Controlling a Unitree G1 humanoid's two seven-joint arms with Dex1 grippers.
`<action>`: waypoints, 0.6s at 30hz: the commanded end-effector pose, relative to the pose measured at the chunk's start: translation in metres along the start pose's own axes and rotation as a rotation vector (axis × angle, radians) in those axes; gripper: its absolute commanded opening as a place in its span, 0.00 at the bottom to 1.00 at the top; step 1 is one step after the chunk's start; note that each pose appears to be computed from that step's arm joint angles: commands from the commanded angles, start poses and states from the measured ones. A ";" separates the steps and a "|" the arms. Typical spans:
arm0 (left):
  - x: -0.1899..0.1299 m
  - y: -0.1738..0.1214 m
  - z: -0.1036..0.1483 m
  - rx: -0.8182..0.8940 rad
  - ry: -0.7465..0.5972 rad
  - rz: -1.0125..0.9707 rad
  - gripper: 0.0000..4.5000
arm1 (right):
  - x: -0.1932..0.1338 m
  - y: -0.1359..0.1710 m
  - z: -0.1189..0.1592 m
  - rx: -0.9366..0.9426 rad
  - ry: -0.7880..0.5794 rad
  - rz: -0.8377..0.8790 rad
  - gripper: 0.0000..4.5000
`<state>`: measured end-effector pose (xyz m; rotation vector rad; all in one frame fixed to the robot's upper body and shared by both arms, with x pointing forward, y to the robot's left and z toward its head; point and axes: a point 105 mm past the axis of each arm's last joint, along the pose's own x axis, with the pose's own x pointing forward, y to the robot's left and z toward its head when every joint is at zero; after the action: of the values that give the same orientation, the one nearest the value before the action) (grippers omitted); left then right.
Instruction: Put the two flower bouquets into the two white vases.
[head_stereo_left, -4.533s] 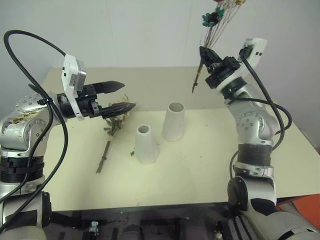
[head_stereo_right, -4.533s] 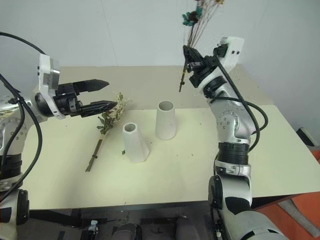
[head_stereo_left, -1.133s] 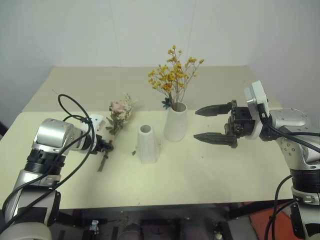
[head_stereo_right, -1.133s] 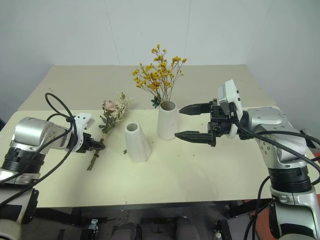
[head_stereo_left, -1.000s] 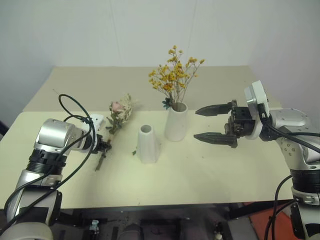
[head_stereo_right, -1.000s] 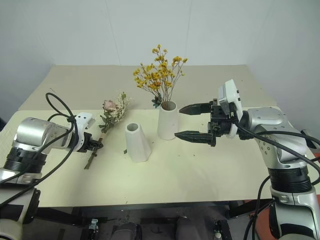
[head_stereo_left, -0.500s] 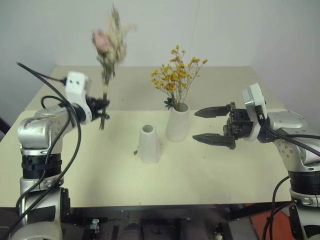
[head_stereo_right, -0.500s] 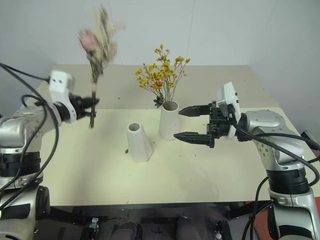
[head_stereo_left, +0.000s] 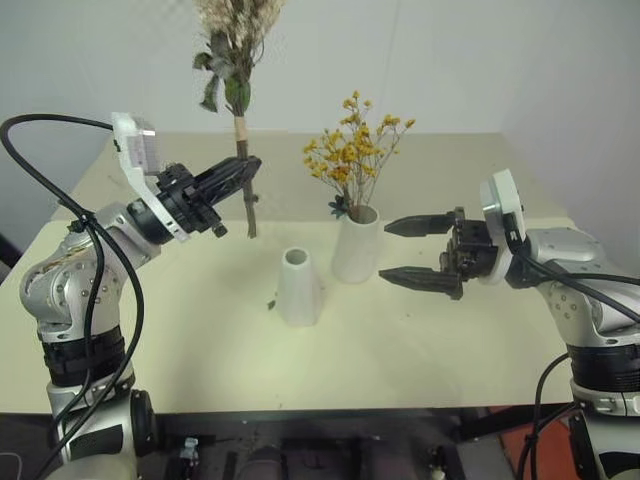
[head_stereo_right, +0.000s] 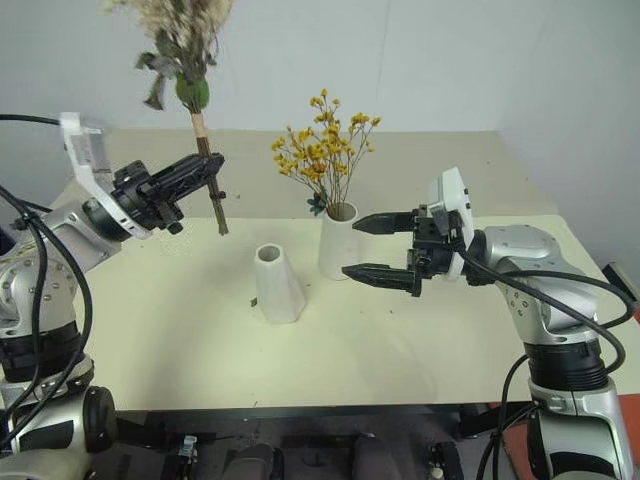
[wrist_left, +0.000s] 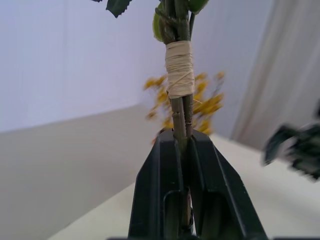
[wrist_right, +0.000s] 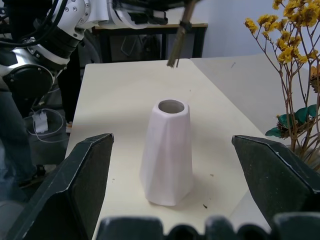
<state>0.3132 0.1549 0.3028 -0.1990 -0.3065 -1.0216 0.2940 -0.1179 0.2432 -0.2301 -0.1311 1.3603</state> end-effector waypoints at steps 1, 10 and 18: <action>0.000 -0.017 0.014 -0.007 -0.084 -0.118 0.00 | 0.001 0.003 0.011 -0.047 -0.023 0.000 1.00; 0.008 -0.026 -0.001 -0.046 -0.020 -0.212 0.00 | 0.005 0.002 0.012 -0.053 -0.041 -0.016 1.00; 0.017 -0.019 -0.014 0.004 -0.046 -0.200 0.00 | 0.006 0.004 0.013 -0.052 -0.045 -0.029 1.00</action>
<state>0.3084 0.1290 0.2891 -0.2222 -0.3260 -1.2114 0.2948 -0.1120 0.2452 -0.2212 -0.1602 1.3268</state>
